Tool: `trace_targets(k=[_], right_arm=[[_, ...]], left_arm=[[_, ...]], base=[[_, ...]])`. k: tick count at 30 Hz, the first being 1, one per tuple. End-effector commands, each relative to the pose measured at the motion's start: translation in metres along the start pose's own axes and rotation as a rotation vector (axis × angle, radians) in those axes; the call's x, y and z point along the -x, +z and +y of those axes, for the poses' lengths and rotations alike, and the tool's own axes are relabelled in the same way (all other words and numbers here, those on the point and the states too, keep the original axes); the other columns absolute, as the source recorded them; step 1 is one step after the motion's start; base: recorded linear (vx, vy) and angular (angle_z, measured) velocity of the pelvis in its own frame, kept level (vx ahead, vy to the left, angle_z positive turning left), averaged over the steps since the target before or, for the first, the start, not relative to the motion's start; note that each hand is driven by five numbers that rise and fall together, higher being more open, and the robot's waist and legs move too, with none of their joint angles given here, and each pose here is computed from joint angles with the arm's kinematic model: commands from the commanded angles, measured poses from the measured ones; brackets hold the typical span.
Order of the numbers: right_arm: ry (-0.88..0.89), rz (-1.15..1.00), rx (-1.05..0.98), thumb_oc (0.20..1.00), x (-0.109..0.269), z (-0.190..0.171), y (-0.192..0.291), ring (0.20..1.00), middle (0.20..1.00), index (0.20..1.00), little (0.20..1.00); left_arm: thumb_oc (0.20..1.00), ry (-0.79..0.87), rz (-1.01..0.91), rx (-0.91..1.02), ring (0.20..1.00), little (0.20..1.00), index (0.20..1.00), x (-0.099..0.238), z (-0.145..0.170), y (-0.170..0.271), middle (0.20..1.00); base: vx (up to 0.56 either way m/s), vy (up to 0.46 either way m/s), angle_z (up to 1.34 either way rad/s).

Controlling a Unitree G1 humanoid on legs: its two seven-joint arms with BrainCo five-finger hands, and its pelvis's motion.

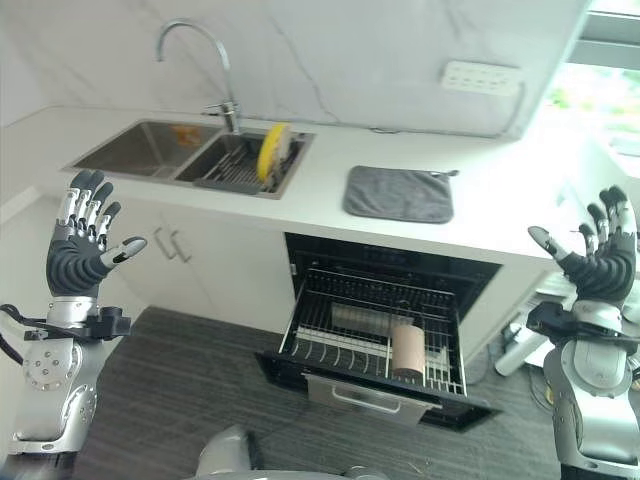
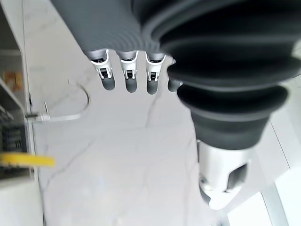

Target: Place the dishes in the dishwasher.

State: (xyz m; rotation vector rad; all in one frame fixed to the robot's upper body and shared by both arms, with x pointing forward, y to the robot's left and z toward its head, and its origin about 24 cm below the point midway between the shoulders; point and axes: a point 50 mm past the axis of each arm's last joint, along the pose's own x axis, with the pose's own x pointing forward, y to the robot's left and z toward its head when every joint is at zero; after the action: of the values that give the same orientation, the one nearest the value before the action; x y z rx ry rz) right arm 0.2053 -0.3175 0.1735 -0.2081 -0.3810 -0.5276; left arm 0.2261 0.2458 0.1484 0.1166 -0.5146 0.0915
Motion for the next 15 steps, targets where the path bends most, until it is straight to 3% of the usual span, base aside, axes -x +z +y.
trace_targets(k=[1,7,11,15], right_arm=[[0.079,-0.16,-0.034,1.0,-0.009,0.013,0.031,1.0,1.0,1.0,1.0],[-0.003,-0.202,-0.062,1.0,-0.002,0.007,0.037,1.0,1.0,1.0,1.0],[0.035,-0.194,-0.088,1.0,0.006,0.021,0.032,1.0,1.0,1.0,1.0],[0.062,-0.143,-0.099,1.0,0.0,0.027,0.023,1.0,1.0,1.0,1.0]], left_arm=[[1.0,0.039,-0.134,0.0,1.0,1.0,1.0,-0.001,0.004,0.024,1.0],[1.0,-0.016,-0.16,0.003,1.0,1.0,1.0,-0.004,0.005,0.03,1.0],[1.0,-0.084,-0.142,-0.011,1.0,1.0,1.0,-0.014,-0.001,0.03,1.0],[1.0,-0.072,-0.126,0.002,1.0,1.0,1.0,-0.019,0.003,0.025,1.0]], base=[[0.2,0.819,-0.68],[0.17,0.685,-0.51],[0.1,0.511,0.15],[0.07,0.354,-0.63]])
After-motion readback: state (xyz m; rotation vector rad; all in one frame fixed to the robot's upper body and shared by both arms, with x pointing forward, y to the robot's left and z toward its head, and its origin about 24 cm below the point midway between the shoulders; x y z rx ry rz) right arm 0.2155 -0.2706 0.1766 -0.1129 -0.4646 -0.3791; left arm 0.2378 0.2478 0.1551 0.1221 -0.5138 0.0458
